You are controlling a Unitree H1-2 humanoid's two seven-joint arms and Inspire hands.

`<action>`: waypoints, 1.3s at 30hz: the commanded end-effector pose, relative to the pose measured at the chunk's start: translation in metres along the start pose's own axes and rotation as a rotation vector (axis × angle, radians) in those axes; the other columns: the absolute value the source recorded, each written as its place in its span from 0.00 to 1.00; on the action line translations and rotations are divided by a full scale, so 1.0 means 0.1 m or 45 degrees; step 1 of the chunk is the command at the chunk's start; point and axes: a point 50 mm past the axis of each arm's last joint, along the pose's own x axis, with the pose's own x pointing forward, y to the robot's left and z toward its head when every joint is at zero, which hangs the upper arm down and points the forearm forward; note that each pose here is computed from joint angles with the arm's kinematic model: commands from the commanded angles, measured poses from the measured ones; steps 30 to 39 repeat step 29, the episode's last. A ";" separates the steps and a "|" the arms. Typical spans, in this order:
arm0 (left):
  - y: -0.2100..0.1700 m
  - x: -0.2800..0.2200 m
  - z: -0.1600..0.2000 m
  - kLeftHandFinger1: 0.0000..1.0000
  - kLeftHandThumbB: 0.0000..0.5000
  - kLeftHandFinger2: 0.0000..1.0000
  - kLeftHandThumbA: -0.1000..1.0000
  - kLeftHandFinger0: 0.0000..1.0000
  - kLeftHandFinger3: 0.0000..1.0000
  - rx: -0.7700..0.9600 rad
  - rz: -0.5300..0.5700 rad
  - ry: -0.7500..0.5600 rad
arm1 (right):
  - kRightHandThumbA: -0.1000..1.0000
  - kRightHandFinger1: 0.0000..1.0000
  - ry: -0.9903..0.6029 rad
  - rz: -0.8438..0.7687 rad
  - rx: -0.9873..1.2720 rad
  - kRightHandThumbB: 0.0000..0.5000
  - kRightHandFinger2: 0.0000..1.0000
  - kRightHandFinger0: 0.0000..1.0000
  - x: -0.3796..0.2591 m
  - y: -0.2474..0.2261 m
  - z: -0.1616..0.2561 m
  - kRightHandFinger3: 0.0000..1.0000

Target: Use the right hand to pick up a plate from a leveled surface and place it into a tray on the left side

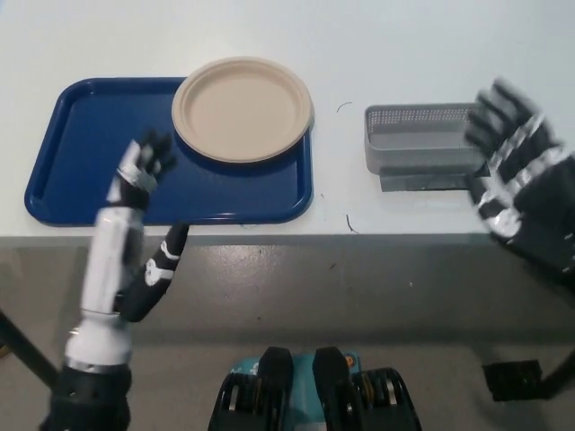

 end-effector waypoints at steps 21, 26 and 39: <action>-0.03 -0.92 -1.28 1.00 0.56 1.00 1.00 1.00 1.00 0.097 -0.208 0.568 | 0.49 1.00 0.426 -0.263 -0.145 0.11 1.00 1.00 -0.67 -0.15 -1.43 1.00; -0.04 -0.97 -1.30 1.00 0.53 1.00 1.00 1.00 1.00 0.103 -0.226 0.586 | 0.45 1.00 0.427 -0.235 -0.152 0.09 1.00 1.00 -0.65 -0.13 -1.45 1.00; -0.04 -0.98 -1.31 1.00 0.53 1.00 1.00 1.00 1.00 0.108 -0.231 0.592 | 0.43 1.00 0.427 -0.226 -0.162 0.08 1.00 1.00 -0.65 -0.13 -1.46 1.00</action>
